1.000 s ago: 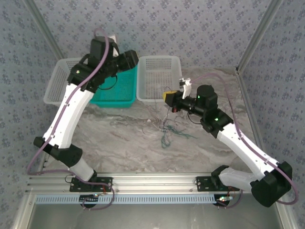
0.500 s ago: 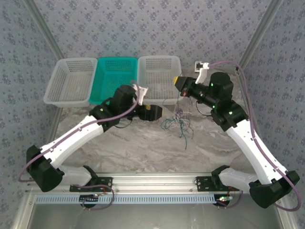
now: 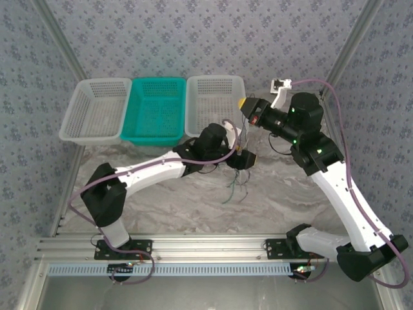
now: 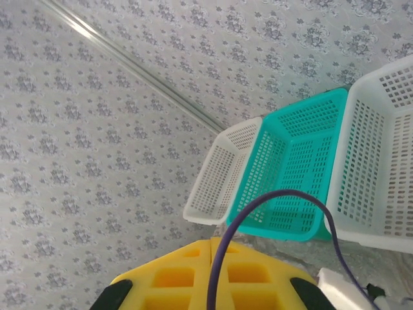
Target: Untangle the cables
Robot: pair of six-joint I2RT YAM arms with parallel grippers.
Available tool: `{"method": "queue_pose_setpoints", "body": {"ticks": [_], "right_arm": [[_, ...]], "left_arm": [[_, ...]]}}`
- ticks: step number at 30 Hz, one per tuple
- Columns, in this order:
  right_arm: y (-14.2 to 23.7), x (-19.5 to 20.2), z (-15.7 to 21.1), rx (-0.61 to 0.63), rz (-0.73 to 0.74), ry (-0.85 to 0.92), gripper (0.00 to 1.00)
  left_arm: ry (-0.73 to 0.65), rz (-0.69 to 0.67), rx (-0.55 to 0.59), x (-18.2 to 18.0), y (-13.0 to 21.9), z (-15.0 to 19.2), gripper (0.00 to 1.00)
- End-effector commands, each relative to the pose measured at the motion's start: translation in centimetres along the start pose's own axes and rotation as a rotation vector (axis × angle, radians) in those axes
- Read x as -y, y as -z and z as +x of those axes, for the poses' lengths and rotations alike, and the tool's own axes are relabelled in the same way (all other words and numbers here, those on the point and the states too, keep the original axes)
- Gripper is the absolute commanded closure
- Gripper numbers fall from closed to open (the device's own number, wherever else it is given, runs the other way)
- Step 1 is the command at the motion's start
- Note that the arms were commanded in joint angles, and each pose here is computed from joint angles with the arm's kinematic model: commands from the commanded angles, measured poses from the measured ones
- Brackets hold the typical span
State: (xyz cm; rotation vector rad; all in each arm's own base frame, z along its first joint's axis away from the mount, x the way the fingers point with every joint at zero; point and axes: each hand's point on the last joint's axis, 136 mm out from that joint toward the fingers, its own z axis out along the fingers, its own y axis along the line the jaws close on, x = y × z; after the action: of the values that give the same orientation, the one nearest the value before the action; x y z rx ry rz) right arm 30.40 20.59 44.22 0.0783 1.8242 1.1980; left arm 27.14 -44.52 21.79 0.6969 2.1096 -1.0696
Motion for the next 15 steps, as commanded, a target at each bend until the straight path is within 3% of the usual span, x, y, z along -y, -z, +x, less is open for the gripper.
{"method": "queue_pose_setpoints", "body": {"ticks": [1, 2, 4, 11, 15], "right_arm": [[1.4, -1.5, -2.4, 0.069, -0.033, -0.084, 1.00], [1.8, -1.4, -3.0, 0.087, -0.030, -0.106, 1.00], [2.8, -0.8, -4.5, 0.139, -0.017, -0.151, 1.00], [8.4, 0.8, -11.8, 0.368, 0.048, -0.246, 1.00], [10.0, 0.0, -14.0, 0.441, 0.054, -0.219, 1.00]], "left_arm": [[0.058, -0.137, 0.104, -1.8, -0.2, -2.5, 0.41], [0.087, -0.188, 0.091, -2.7, -0.1, -2.1, 0.48], [0.113, -0.251, 0.067, -4.0, 0.2, -1.1, 0.51], [0.109, -0.397, -0.028, -7.4, 2.7, 3.9, 0.52], [0.116, -0.492, -0.086, -9.6, 4.4, 7.1, 0.50]]}}
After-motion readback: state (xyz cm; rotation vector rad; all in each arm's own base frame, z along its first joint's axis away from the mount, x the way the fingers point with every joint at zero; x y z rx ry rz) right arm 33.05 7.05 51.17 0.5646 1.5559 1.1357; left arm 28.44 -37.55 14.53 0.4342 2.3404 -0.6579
